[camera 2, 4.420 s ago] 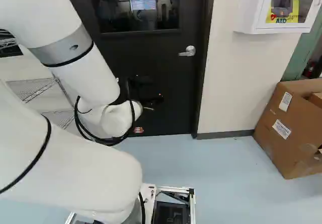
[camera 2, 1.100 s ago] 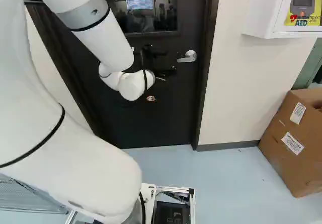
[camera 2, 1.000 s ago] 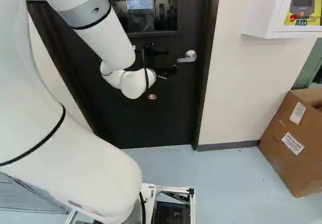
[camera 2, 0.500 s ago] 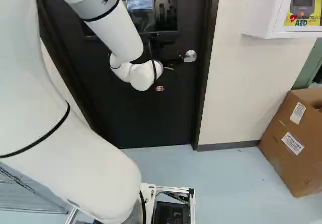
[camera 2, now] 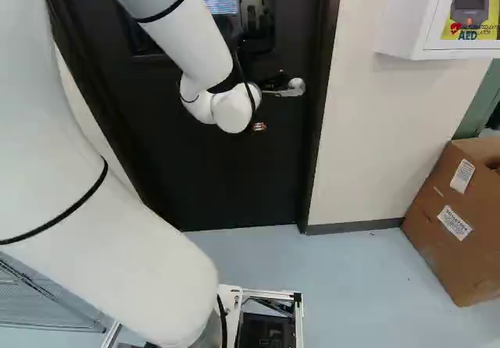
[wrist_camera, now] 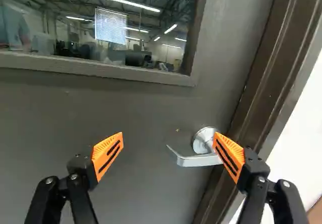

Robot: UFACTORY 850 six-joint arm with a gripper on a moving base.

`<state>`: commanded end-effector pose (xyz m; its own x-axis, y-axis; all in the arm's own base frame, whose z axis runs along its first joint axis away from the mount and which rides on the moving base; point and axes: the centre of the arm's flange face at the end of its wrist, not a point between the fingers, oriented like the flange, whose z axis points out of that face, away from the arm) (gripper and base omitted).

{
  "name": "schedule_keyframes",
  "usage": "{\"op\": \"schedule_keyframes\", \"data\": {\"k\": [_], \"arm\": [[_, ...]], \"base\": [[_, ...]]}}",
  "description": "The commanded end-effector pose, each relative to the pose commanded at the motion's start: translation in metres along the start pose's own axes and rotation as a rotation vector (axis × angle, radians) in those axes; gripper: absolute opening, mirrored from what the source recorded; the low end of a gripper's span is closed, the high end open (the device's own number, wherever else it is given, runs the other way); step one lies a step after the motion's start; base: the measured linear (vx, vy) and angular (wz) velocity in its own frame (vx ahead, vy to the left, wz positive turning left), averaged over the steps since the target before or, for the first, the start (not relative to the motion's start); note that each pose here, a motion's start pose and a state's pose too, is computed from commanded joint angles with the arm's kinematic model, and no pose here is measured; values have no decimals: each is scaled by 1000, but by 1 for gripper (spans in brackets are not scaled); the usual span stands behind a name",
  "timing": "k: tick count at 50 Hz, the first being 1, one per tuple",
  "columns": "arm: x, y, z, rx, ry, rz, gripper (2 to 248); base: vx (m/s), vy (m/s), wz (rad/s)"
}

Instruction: Open the door and move inside

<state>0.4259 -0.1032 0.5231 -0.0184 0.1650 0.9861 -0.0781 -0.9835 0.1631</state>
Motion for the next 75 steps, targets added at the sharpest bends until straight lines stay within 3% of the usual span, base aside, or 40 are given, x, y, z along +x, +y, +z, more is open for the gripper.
{"op": "schedule_keyframes", "data": {"k": [25, 49, 75], "arm": [[2, 0, 13, 80, 9, -70, 247], [1, 4, 32, 84, 8, -73, 247], [-25, 7, 50, 86, -42, -60, 247]], "base": [[0, 0, 0], [0, 0, 0], [0, 0, 0]]}}
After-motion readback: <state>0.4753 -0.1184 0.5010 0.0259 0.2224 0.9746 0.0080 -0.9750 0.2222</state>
